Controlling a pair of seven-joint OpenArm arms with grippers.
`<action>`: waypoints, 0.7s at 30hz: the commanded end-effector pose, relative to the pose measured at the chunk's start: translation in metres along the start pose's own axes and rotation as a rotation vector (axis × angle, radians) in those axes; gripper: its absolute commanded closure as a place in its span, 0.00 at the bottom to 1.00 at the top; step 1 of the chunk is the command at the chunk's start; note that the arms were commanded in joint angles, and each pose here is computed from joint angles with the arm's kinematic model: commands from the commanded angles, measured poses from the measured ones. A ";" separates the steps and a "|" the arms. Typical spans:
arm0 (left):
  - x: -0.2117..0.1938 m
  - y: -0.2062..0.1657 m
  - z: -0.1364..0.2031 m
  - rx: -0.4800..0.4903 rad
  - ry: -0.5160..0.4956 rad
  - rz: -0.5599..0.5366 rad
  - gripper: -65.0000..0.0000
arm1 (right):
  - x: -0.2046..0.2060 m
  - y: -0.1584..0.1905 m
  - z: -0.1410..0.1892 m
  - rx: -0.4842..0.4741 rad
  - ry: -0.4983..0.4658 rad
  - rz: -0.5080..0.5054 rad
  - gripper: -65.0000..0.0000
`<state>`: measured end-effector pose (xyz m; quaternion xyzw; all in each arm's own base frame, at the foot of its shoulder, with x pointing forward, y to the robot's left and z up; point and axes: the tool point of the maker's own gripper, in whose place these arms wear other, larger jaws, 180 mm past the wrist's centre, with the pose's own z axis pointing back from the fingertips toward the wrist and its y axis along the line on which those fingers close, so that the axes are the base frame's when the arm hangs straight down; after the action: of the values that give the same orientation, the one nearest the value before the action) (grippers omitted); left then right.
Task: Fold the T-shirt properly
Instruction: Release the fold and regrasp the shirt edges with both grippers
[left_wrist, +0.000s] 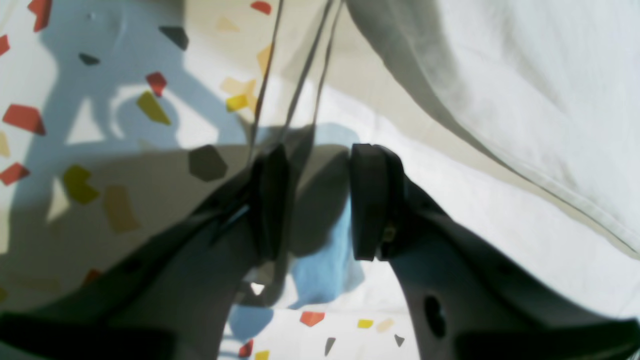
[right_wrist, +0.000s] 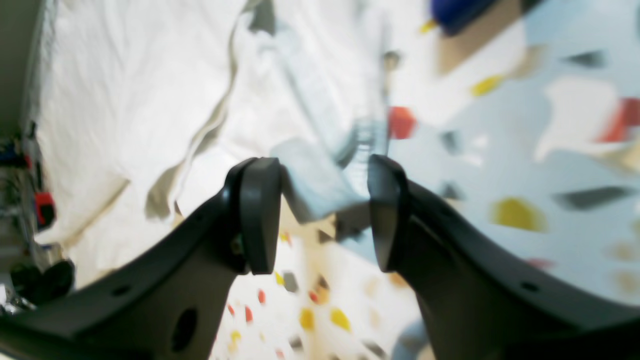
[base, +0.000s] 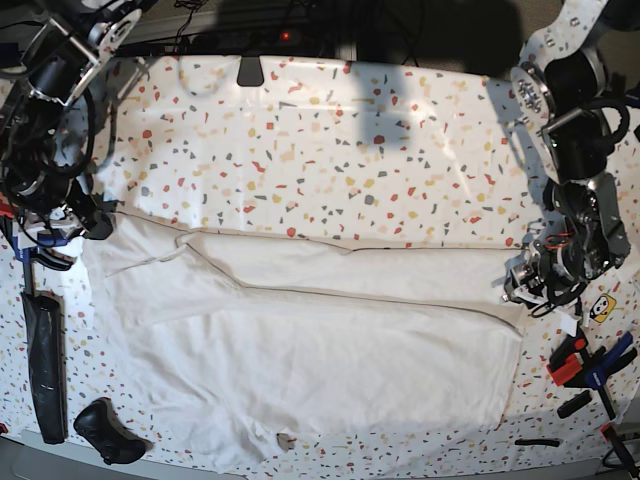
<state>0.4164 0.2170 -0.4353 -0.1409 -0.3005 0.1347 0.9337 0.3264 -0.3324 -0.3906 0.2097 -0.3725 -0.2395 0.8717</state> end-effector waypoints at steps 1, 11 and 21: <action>-0.023 0.005 -0.003 0.040 0.098 -0.006 0.66 | 0.020 0.009 0.002 0.028 -0.063 0.025 0.56; -0.019 0.014 0.000 0.055 0.092 -0.008 0.67 | 0.010 -0.003 -0.006 -0.061 -0.070 0.042 0.56; -0.014 -0.005 -0.001 -0.047 0.062 0.022 0.94 | 0.019 -0.008 -0.005 -0.095 -0.117 0.070 0.56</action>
<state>0.4177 0.2170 -0.4323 -0.1670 -0.3115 0.1452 0.9241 0.3339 -0.3393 -0.3989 0.1525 -0.4044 -0.2400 0.8692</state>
